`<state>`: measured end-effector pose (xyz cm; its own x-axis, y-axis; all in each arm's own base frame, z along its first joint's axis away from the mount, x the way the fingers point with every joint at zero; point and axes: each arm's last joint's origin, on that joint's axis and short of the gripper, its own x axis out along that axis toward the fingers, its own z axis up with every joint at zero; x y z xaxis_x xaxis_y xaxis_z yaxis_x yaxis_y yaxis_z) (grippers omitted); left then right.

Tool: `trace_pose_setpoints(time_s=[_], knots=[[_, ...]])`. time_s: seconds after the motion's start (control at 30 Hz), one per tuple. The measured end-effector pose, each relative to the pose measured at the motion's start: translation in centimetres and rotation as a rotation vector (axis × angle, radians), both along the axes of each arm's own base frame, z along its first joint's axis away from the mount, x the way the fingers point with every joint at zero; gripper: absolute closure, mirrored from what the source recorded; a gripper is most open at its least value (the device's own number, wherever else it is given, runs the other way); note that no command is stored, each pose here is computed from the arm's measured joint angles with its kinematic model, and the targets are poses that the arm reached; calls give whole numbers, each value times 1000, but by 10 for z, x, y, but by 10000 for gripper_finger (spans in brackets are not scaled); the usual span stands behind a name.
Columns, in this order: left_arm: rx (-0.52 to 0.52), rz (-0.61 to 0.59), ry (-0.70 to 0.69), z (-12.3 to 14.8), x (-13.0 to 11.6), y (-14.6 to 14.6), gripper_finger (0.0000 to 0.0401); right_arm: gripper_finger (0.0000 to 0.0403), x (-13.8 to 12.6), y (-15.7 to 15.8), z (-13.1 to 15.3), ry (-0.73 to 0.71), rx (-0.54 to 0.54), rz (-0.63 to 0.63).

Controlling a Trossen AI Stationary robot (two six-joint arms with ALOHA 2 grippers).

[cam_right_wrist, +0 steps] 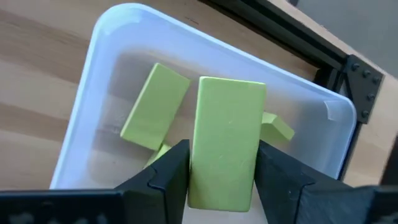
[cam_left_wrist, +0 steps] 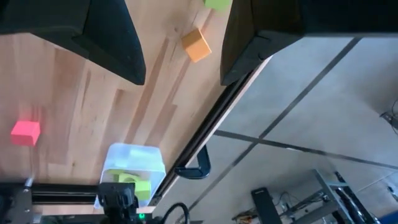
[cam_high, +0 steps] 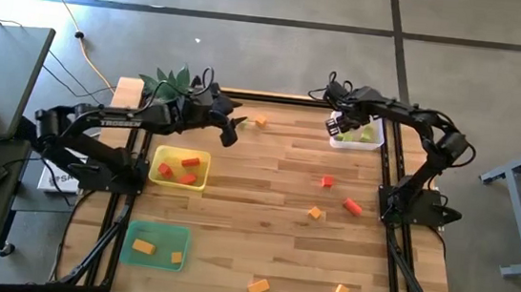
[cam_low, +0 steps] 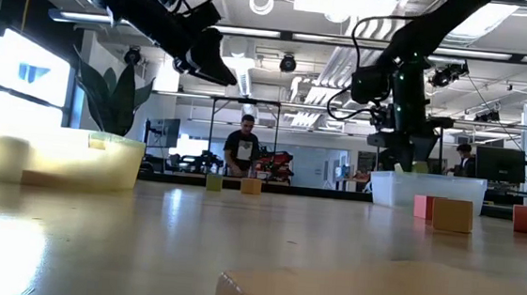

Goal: Sort & place blocks by color
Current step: Put the green block into the white bin, then put the yellow block into the green bin

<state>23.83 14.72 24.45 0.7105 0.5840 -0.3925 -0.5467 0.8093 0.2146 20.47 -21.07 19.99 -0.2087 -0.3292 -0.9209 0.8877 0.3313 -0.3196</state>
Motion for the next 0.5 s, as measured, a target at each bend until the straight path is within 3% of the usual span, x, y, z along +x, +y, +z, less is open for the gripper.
trace_pose_setpoints(time_s=[0.3, 0.5], knots=[[-6, -4, 44, -12, 8, 5, 204, 209, -6, -7, 0, -4, 27, 32], [-11, 13, 109, 10, 8, 14, 204, 206, -3, -11, 8, -19, 27, 77]])
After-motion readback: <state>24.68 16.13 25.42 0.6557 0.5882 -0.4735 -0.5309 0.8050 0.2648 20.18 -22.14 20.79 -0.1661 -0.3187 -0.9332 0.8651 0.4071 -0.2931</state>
